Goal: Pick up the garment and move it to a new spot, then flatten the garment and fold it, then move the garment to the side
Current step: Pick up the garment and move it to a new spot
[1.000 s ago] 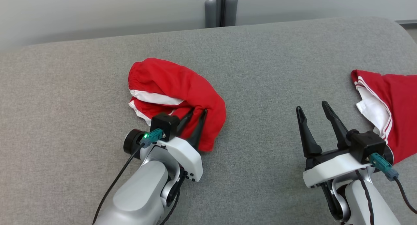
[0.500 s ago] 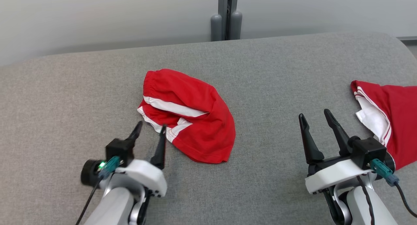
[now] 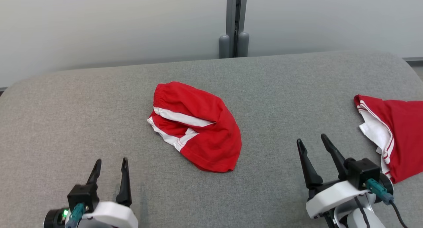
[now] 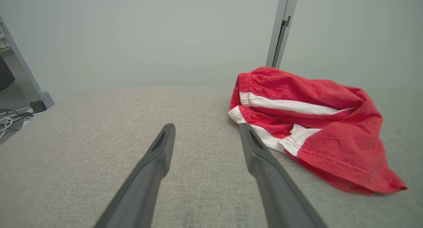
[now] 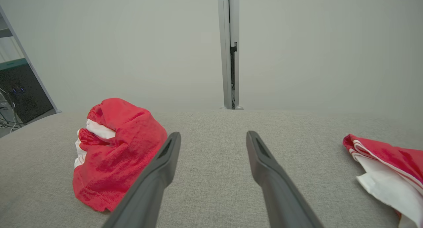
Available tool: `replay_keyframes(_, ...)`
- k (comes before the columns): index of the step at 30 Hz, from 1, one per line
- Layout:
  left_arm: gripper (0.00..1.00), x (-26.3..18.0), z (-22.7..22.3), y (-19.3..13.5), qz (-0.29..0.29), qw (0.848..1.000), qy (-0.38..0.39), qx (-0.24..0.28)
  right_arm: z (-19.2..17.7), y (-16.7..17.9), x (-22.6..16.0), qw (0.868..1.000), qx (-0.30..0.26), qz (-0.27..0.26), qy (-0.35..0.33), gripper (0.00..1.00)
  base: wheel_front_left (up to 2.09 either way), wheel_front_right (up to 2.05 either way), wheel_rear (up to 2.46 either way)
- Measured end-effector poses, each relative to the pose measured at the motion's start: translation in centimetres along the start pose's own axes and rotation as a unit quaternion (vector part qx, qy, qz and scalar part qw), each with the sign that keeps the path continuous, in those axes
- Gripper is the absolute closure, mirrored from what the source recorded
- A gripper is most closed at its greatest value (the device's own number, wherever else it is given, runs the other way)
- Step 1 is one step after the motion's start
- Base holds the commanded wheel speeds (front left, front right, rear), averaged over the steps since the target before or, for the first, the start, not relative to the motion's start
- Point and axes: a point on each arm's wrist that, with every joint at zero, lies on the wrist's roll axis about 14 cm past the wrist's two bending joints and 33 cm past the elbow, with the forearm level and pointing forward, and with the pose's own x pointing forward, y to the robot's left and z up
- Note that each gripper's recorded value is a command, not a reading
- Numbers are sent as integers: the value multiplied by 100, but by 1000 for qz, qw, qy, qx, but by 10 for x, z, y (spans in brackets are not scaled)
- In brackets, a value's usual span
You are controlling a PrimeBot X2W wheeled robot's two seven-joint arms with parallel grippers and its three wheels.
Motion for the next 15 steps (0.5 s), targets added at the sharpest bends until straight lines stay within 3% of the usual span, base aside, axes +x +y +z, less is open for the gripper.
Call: replay_keyframes(15,0,-36,-13,30,43,999,11,-1,-16,5,-21,1000,4,1,24,0,0,0,0)
